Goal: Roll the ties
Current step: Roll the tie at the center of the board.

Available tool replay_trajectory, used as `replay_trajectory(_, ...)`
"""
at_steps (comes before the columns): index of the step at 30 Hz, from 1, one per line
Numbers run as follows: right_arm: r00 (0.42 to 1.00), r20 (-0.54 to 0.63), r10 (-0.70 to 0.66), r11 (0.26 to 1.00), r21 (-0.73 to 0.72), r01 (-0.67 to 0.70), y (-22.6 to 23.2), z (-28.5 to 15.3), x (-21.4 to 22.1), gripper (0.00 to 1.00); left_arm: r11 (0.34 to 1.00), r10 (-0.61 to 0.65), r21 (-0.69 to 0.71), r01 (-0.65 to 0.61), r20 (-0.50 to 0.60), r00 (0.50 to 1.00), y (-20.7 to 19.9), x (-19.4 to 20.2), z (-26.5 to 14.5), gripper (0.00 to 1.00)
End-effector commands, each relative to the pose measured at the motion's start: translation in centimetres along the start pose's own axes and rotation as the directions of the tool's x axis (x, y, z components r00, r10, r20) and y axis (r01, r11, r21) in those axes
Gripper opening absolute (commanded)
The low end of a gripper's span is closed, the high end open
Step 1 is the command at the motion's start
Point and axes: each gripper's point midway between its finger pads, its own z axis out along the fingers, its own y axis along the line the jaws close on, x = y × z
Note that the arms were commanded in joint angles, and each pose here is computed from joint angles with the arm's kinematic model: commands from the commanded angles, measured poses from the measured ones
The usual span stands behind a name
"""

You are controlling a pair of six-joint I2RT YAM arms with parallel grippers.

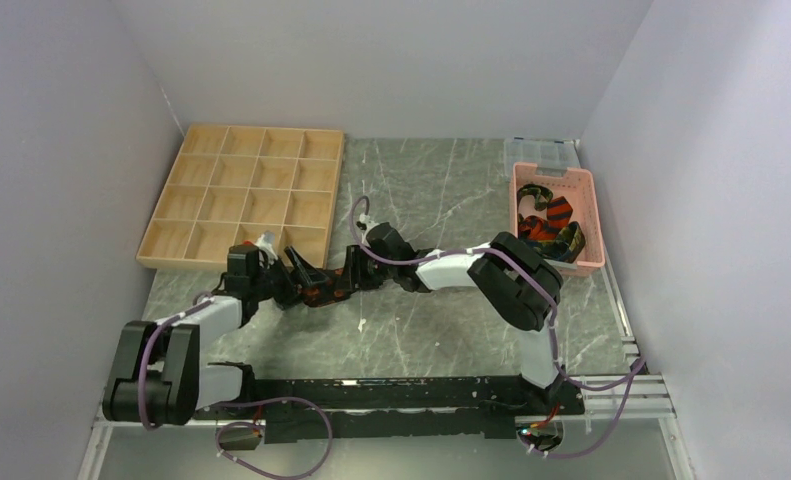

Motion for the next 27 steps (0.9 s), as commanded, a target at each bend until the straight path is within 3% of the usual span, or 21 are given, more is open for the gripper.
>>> replay_trajectory(1, 1.0, 0.002, 0.013, 0.995, 0.1, -0.013, -3.57, 0.63, 1.0, 0.42, 0.997, -0.074, -0.001, 0.074, -0.085, 0.994, 1.09, 2.08, 0.67, 0.83)
replay_trajectory(18, 1.0, -0.002, 0.012, 0.995, 0.103, -0.012, -3.78, 0.61, 1.17, 0.41, 0.996, -0.084, 0.001, 0.085, -0.094, 0.992, 1.66, 2.15, 1.59, 0.6)
replay_trajectory(24, 1.0, 0.0, 0.009, 0.994, 0.105, -0.009, -3.7, 0.49, 1.07, 0.41, 0.996, -0.09, -0.009, 0.09, -0.099, 0.991, 1.94, 2.34, 1.64, 0.34)
replay_trajectory(27, 1.0, 0.001, 0.008, 0.994, 0.105, -0.008, -3.64, 0.49, 1.02, 0.41, 0.996, -0.094, -0.01, 0.093, -0.101, 0.99, 1.98, 2.47, 1.6, 0.28)
